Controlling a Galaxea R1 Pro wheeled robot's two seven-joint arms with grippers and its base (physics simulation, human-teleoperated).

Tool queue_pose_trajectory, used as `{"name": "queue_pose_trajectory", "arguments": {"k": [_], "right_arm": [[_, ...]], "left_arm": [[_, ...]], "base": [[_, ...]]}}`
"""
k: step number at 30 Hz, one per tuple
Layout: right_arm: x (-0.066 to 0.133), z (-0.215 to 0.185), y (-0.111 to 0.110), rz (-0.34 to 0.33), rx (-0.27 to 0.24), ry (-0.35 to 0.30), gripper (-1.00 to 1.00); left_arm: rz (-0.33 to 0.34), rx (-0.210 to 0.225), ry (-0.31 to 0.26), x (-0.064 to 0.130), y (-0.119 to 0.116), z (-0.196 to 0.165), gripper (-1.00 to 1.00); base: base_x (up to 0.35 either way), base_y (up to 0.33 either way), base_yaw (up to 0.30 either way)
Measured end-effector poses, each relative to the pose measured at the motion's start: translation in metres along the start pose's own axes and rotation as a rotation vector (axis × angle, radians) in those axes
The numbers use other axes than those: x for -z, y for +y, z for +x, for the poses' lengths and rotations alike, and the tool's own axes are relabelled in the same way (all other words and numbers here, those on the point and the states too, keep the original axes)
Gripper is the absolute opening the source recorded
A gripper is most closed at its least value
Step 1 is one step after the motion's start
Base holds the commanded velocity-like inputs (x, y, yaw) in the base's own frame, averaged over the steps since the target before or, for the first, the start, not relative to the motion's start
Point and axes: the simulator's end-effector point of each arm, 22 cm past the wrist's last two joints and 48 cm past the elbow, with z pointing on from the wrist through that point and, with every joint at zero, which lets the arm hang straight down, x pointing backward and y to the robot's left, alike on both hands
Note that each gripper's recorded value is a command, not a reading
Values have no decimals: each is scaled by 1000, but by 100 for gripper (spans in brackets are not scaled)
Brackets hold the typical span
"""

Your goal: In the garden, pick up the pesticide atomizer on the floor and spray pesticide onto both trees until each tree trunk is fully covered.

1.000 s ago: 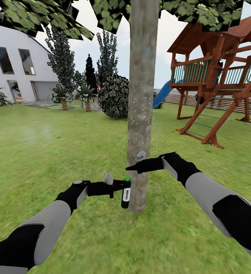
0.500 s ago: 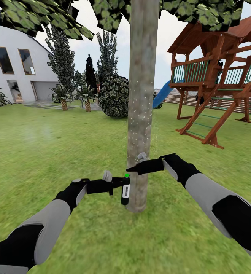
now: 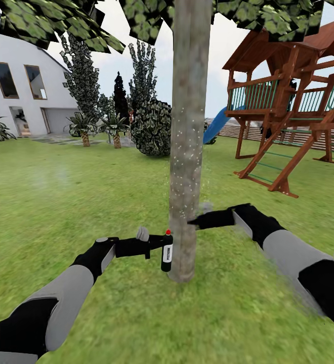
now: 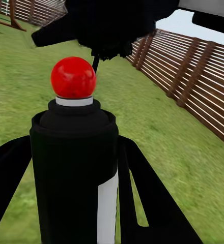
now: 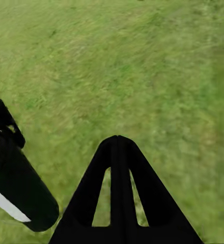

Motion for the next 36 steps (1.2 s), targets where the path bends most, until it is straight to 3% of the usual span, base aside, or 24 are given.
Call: {"name": "queue_pose_trajectory", "arguments": {"k": [3, 6, 7, 10, 12, 13, 14, 16, 18, 20, 23, 26, 29, 36], "right_arm": [[52, 8, -56, 127, -24, -8, -100], [81, 13, -81, 182, -37, -11, -100], [85, 14, -84, 190, -40, -11, 100], [88, 15, -88, 199, -42, -11, 100], [92, 21, -100, 245, -56, -5, 100], [100, 33, -124, 333, -81, 8, 100], [116, 54, -164, 494, -107, 23, 100], [169, 111, -236, 812, -148, 41, 100], [198, 159, -260, 953, -190, 84, 100], [210, 208, -267, 1030, -223, 145, 100], [210, 291, -260, 1058, -285, 240, 100], [201, 368, -243, 1049, -308, 256, 100], [199, 435, -220, 1038, -351, 296, 100], [190, 443, -213, 1027, -372, 293, 100]], "left_arm": [[0, 0, 0, 0, 0, 0, -100], [-1, 1, -3, 0, 0, 0, -100], [-2, 1, -3, 1, 0, 0, -100], [-3, 1, -4, 1, 1, -1, -100], [-11, 2, -8, 2, 3, -1, -100], [-32, 3, -12, 3, 8, -2, -100], [-74, 1, -14, 5, 17, -3, -100], [-205, -1, -9, 21, 49, 0, -100], [-361, 1, 1, 43, 84, 5, -100], [-529, 6, 13, 64, 118, 27, -100], [-866, 32, 44, 133, 171, 76, -100], [-1099, 71, 92, 187, 188, 125, -100], [-1157, 96, 107, 198, 187, 146, -100], [-1144, 102, 106, 186, 184, 148, -100]], "base": [[0, 0, 0], [0, 0, 0], [0, 0, 0], [0, 0, 0], [0, 0, 0], [0, 0, 0], [0, 0, 0], [0, 0, 0], [0, 0, 0], [0, 0, 0], [0, 0, 0], [0, 0, 0], [0, 0, 0], [0, 0, 0]]}}
